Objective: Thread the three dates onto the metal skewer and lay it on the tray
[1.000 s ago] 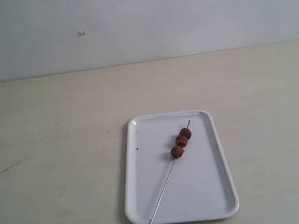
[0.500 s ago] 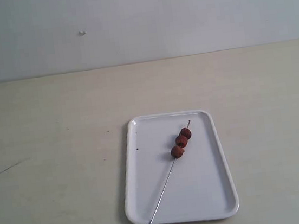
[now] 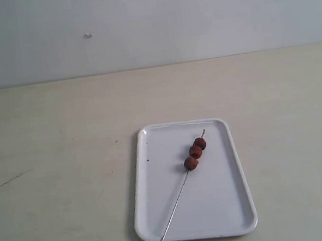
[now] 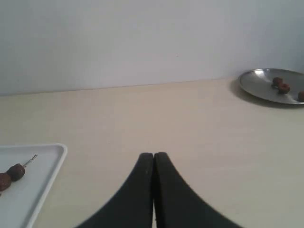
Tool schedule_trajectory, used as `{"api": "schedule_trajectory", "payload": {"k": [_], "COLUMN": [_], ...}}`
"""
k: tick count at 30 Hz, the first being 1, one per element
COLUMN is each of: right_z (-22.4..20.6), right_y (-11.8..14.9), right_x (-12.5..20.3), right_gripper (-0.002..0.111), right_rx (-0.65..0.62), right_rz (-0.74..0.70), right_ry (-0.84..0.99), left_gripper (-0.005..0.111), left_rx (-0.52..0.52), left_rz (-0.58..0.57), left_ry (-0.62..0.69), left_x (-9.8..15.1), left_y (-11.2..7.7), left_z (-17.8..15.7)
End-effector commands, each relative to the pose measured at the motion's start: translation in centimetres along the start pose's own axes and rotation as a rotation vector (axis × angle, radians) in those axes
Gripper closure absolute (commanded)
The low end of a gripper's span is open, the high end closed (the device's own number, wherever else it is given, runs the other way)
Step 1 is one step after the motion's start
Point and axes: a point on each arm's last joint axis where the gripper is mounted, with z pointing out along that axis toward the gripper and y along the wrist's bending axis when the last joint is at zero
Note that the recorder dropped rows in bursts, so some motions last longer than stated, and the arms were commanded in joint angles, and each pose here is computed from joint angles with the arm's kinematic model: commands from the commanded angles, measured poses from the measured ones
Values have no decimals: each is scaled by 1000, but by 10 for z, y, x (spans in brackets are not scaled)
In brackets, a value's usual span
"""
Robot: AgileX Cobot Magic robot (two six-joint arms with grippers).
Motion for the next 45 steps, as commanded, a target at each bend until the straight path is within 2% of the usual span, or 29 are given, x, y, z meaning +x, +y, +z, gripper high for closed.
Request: {"api": "schedule_trajectory", "payload": {"k": [1, 2, 3, 4, 5, 6, 11, 14, 18, 20, 23, 25, 32, 34, 37, 38, 41, 45], "right_z": [0, 0, 0, 0, 0, 0, 0, 0, 0, 0, 0, 0, 0, 0, 0, 0, 0, 0], "right_y": [0, 0, 0, 0, 0, 0, 0, 0, 0, 0, 0, 0, 0, 0, 0, 0, 0, 0], "right_x": [0, 0, 0, 0, 0, 0, 0, 0, 0, 0, 0, 0, 0, 0, 0, 0, 0, 0], "right_gripper": [108, 108, 108, 108, 108, 108, 108, 108, 108, 108, 108, 108, 108, 108, 108, 108, 108, 108], "right_rx": [3, 3, 3, 3, 3, 3, 3, 2, 2, 2, 2, 2, 2, 2, 2, 2, 2, 2], "right_rz": [-10, -10, -10, -8, -8, -8, -8, -5, -5, -5, -5, -5, -5, -5, -5, -5, -5, -5], "right_ry": [-15, -15, -15, -15, -15, -15, -15, -15, -15, -15, -15, -15, -15, -15, -15, -15, -15, -15], "left_gripper": [107, 107, 107, 107, 107, 107, 107, 107, 107, 107, 107, 107, 107, 107, 107, 107, 107, 107], "left_rx": [-5, -2, -28, -88, -131, -161, -412, -564, -678, -707, -708, -669, -367, -336, -296, -297, -389, -520], "left_rz": [8, 8, 94, 304, 373, 383, 349, 222, 42, 18, 19, 19, 29, 37, 152, 223, 153, 90], "left_ry": [-2, 0, -17, -41, -46, -49, -94, -137, -193, -209, -213, -204, -133, -122, -12, 68, 154, 143], "left_x": [1, 1, 0, -2, -3, -4, -8, -9, -8, -9, -9, -8, -3, -2, 6, 13, 20, 20], "left_y": [1, 1, 3, 6, 9, 11, 24, 33, 40, 42, 41, 38, 15, 12, 9, 10, 18, 28], "left_z": [0, 0, 0, -1, -2, -2, -9, -15, -20, -22, -22, -19, -5, -4, -2, -2, -6, -11]}}
